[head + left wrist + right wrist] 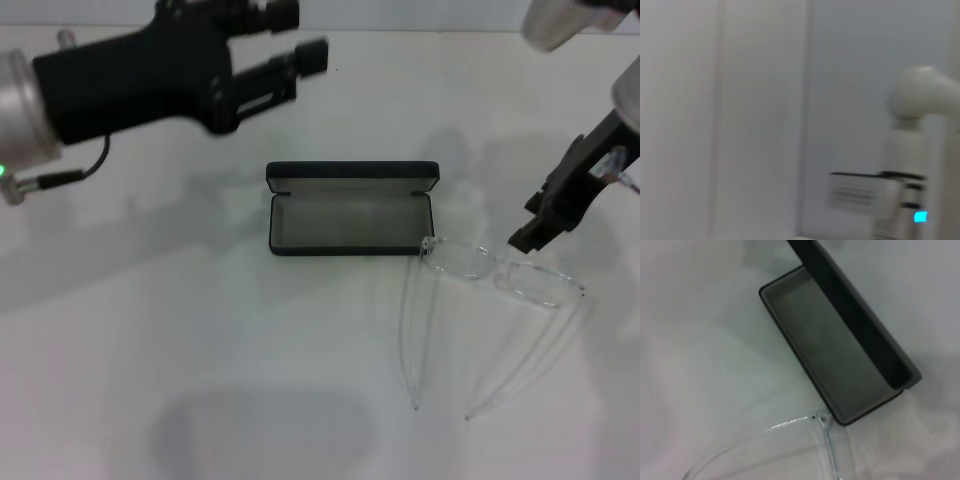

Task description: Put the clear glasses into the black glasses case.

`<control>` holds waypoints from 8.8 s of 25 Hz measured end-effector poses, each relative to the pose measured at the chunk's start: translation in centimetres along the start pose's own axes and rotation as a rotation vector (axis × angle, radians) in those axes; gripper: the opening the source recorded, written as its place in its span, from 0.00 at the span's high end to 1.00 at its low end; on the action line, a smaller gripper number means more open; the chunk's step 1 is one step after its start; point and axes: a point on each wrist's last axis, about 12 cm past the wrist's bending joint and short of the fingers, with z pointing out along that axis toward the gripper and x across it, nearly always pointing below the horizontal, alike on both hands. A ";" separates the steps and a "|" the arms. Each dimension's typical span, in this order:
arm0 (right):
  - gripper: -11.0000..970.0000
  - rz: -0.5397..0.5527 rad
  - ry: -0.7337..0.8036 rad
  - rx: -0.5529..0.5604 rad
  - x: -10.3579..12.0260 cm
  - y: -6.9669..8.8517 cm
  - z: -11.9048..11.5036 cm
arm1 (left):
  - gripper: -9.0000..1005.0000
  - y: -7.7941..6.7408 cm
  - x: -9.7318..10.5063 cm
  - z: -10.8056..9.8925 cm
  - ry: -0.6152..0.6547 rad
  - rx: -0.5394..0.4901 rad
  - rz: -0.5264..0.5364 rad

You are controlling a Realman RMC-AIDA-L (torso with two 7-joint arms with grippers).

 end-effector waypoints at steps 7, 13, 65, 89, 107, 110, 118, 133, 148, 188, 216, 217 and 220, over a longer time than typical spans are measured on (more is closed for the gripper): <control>0.47 -0.050 0.023 -0.005 -0.5 0.5 2.3 | 0.53 -0.3 2.3 -4.0 -0.068 0.173 -0.082; 0.47 -0.080 0.013 -0.041 -0.8 0.9 3.5 | 0.57 -1.1 4.4 -4.4 0.000 0.230 -0.147; 0.88 -0.182 -0.681 -0.302 7.8 3.7 -1.9 | 0.60 -3.3 3.6 -3.4 -0.220 0.412 -0.145; 0.88 -0.241 -0.931 -0.430 2.8 3.2 1.6 | 0.84 -3.7 5.3 2.7 -0.100 0.534 -0.110; 0.88 -0.261 -0.959 -0.456 2.8 3.6 1.6 | 0.84 -3.1 6.9 3.4 -0.106 0.419 -0.072; 0.88 -0.260 -0.956 -0.444 2.9 3.5 1.7 | 0.84 -3.1 6.6 3.1 -0.146 0.412 -0.075; 0.88 -0.266 -0.969 -0.429 3.2 3.4 1.8 | 0.84 -3.0 6.3 2.6 -0.204 0.377 -0.066; 0.88 -0.280 -0.990 -0.421 3.0 3.3 1.7 | 0.84 -2.6 7.1 2.8 -0.216 0.300 -0.044; 0.88 -0.234 -1.261 -0.435 7.1 2.3 -1.2 | 0.84 -2.9 5.5 -1.1 -0.393 0.327 -0.011; 0.88 -0.241 -1.527 -0.368 4.7 3.8 3.7 | 0.85 -4.8 7.5 5.3 -0.422 0.399 -0.089; 0.88 -0.252 -1.448 -0.344 4.1 4.1 5.0 | 0.85 -5.1 7.2 5.8 -0.451 0.439 -0.130; 0.88 -0.255 -1.445 -0.345 4.1 4.1 5.0 | 0.85 -5.0 7.2 5.9 -0.450 0.433 -0.131; 0.88 -0.263 -1.435 -0.354 4.0 4.3 5.1 | 0.85 -4.9 7.3 5.9 -0.445 0.421 -0.132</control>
